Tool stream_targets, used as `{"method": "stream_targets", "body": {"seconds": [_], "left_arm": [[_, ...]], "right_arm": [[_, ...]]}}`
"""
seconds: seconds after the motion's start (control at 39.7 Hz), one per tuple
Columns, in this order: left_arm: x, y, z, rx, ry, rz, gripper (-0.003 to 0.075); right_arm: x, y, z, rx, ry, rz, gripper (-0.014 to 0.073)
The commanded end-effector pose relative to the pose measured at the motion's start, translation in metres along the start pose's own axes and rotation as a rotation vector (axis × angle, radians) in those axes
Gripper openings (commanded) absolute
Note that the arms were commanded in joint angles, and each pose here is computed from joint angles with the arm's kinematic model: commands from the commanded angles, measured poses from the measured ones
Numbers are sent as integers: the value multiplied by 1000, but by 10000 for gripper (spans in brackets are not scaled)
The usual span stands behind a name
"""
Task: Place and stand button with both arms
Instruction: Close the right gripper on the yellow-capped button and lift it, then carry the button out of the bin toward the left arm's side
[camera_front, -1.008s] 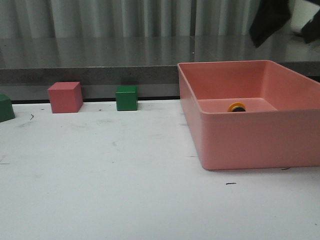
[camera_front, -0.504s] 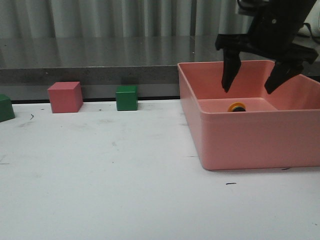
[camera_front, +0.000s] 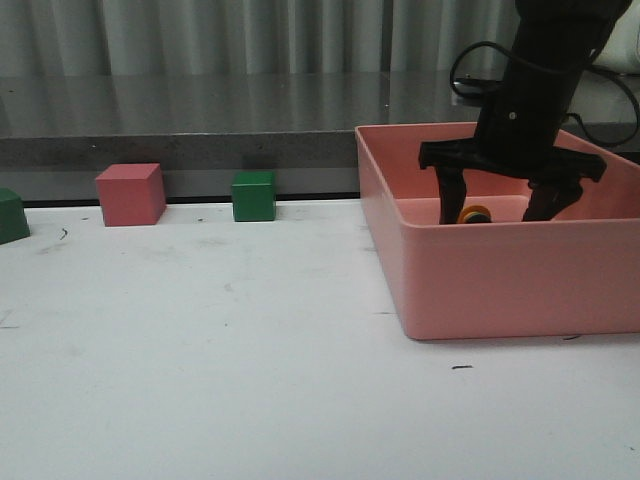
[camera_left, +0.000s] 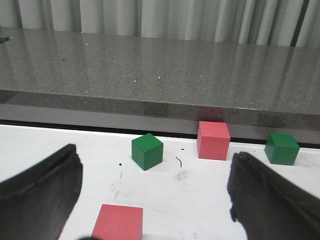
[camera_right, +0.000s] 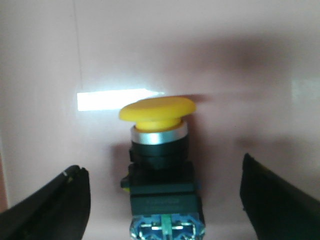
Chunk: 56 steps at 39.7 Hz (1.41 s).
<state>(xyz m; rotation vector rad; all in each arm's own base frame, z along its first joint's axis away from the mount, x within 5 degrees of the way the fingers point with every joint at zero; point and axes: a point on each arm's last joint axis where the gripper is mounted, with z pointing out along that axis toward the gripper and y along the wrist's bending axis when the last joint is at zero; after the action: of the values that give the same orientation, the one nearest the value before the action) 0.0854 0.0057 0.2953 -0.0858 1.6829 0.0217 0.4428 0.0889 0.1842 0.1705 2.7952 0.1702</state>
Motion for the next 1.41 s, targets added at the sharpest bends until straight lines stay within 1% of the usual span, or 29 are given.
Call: {"method": "stream_targets", "body": {"seconds": [0.0,0.05,0.1,0.15,0.25,0.3,0.33,0.45,0.58,0.78,0.93,1.03,1.11,1.21,1.39], "left_arm": [[-20,-1,-1,8,-110,-6,564],[-20,-1,-1,8,-110,-6,564],[-20,-1,-1,8,-110,-6,564],[-20,-1,-1,8,-110,-6,564],[-20,-1,-1,8,-110,-6,564],[-20,-1,-1,8,-110,-6,564],[-20,-1,-1,8,-110,-6,564],[-20,-1,-1,8,-110,-6,564],[-20,-1,-1,8,-110,-6,564],[-20,-1,-1,8,-110,-6,564],[-20,-1,-1,8,-110,-6,564],[-20,-1,-1,8,-110,-6,564],[-20,-1,-1,8,-110,-6,564],[-20,-1,-1,8,-110,-6,564],[-20,-1,-1,8,-110,-6,564]], "right_arm": [[-15,1,-24,-16,-98,-2,619],[-15,1,-23,-15,-94,-2,615],[-15,1,-23,-15,-93,-2,584],[-15,1,-24,-15,-93,-2,524],[-14,1,-24,-12,-85,-2,363],[-14,1,-24,-11,-80,-2,304],[-13,1,-24,-10,-78,-2,291],[-14,1,-28,-11,-81,-2,287],[-15,2,-44,-19,-104,-3,287],[-15,5,-96,-49,-191,-7,287],[-9,12,-136,-79,-246,-24,287],[1,29,-157,-116,-276,-62,287],[10,48,-167,-148,-286,-110,287],[30,85,-172,-202,-274,-199,287],[72,151,-176,-338,-246,-334,287]]}}
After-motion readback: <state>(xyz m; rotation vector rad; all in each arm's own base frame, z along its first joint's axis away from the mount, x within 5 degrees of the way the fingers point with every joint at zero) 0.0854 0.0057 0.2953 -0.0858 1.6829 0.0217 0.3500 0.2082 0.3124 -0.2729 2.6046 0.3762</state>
